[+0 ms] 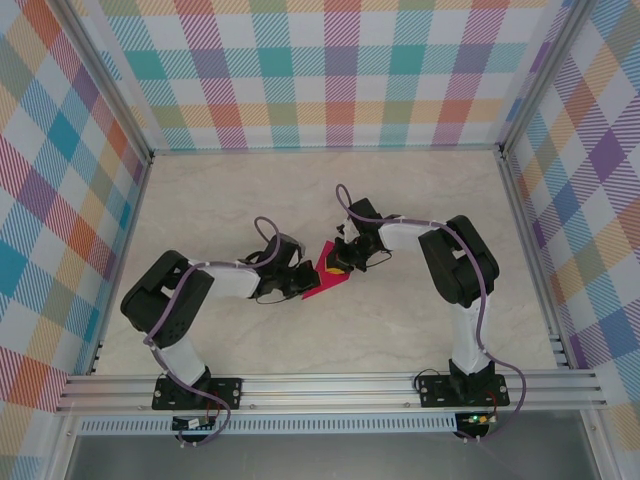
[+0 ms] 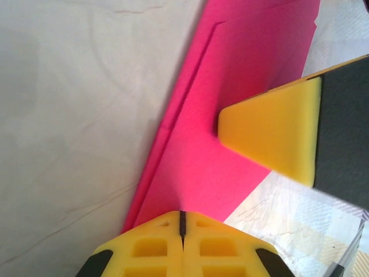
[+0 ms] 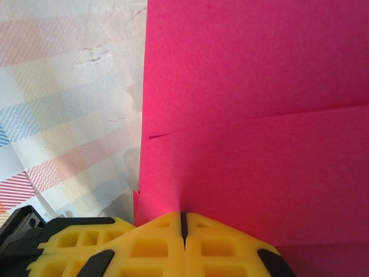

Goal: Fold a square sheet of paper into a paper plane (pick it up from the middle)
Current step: Fourth fold the wing at the center of the table.

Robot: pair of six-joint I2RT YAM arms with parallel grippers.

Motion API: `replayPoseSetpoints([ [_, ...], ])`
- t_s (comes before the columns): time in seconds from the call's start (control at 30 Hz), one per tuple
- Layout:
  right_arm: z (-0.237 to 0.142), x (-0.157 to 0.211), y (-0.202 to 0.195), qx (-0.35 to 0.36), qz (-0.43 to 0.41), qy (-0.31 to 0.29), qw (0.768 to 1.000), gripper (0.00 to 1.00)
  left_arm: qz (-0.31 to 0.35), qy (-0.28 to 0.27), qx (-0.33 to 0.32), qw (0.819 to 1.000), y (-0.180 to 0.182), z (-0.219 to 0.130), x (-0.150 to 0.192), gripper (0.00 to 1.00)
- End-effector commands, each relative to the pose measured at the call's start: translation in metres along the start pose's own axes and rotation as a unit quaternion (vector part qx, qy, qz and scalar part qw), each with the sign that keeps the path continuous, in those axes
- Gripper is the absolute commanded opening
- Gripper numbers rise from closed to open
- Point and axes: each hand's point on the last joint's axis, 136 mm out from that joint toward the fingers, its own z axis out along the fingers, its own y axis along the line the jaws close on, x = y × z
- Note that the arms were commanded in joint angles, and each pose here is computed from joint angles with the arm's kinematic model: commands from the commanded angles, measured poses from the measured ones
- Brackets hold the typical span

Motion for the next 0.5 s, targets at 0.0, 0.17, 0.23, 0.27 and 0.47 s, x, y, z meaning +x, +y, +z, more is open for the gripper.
replayPoseSetpoints([
  [0.0,0.017,0.011,-0.056,0.087,0.044,0.017,0.995,0.04,-0.056,0.035,-0.068,0.995,0.057,-0.007,0.029,0.00],
  [0.17,0.017,0.011,-0.060,0.093,0.048,0.017,0.994,0.04,-0.068,0.049,-0.078,0.993,0.069,-0.009,0.042,0.00],
  [0.23,0.017,0.011,-0.061,0.094,0.049,0.018,0.994,0.04,-0.071,0.054,-0.084,0.992,0.073,-0.011,0.047,0.00],
  [0.27,0.017,0.011,-0.061,0.096,0.051,0.018,0.994,0.04,-0.071,0.056,-0.088,0.992,0.075,-0.013,0.049,0.00],
  [0.47,0.017,0.011,-0.063,0.099,0.053,0.019,0.993,0.04,-0.057,0.090,-0.095,0.990,0.076,-0.023,0.064,0.00],
])
